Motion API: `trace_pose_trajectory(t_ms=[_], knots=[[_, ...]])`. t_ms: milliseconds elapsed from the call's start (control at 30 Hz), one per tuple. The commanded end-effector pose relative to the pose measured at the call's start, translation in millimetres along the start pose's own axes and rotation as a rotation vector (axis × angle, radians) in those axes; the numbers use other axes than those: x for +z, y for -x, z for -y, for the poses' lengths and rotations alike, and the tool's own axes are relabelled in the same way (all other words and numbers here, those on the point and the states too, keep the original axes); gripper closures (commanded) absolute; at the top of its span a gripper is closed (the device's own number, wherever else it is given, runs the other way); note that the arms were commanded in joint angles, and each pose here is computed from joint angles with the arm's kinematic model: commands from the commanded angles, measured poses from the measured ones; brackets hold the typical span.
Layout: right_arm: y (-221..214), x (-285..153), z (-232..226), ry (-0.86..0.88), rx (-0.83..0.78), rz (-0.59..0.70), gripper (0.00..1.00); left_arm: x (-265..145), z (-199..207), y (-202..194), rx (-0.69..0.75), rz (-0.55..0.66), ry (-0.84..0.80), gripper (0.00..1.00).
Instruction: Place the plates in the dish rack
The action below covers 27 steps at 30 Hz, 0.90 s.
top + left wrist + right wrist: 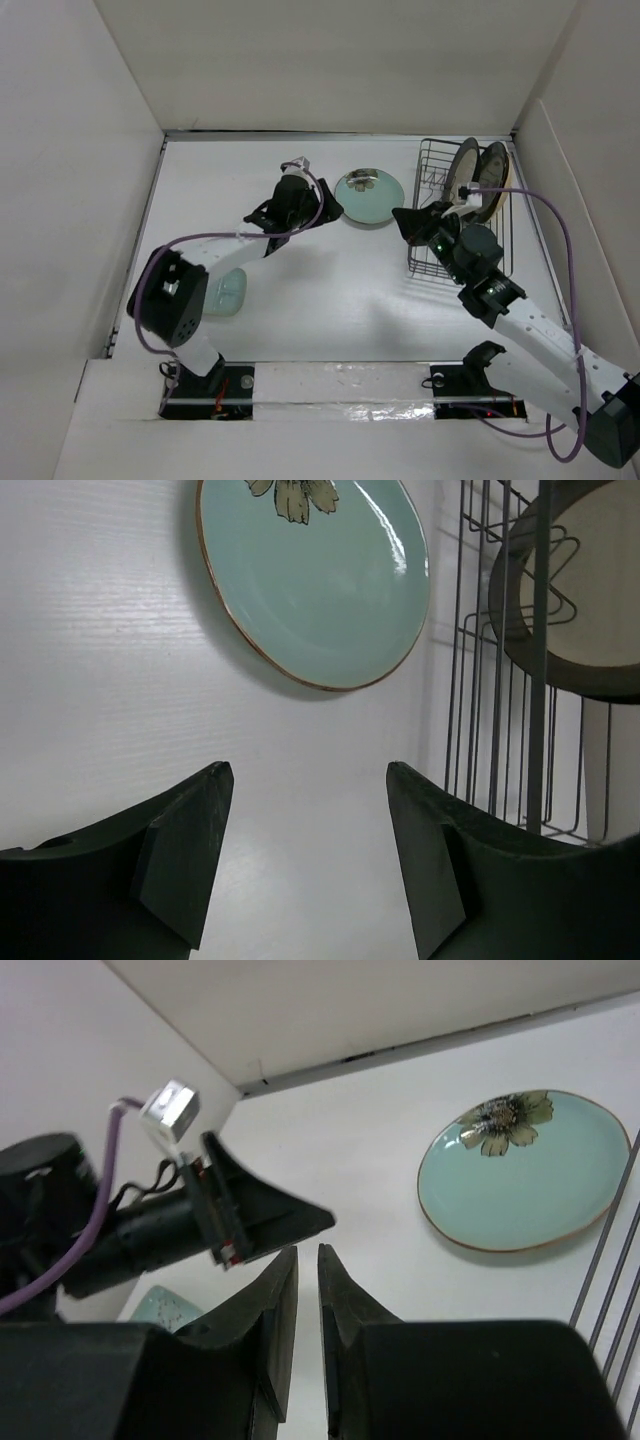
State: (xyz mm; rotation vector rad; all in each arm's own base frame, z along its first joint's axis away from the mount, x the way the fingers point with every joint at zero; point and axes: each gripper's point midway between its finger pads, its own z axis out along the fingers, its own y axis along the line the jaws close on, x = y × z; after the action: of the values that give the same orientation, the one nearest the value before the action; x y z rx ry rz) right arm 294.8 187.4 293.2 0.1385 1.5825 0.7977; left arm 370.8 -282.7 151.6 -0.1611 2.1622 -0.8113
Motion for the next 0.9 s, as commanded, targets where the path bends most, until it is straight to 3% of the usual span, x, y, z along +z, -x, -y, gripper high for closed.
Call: trace_pose_trajectory(t_ms=[0,333,700,867], knots=[[14.0,-11.6,-16.8,0.071,0.000,0.065,0.79,23.0,38.9,32.2,-0.064,0.057,-0.099,0.40],[7.9,-17.6,-18.8,0.084,0.002,0.055,0.75,119.8,-16.7,18.6,-0.062,0.023,0.145,0.43],[5.2,-16.1,-18.3,0.083,0.000,0.045,0.74,147.4,-49.0,7.7,-0.074,0.009,0.223,0.48],[0.8,-13.2,-16.7,0.077,0.002,0.032,0.74,162.4,-51.4,1.7,-0.092,-0.011,0.193,0.57]])
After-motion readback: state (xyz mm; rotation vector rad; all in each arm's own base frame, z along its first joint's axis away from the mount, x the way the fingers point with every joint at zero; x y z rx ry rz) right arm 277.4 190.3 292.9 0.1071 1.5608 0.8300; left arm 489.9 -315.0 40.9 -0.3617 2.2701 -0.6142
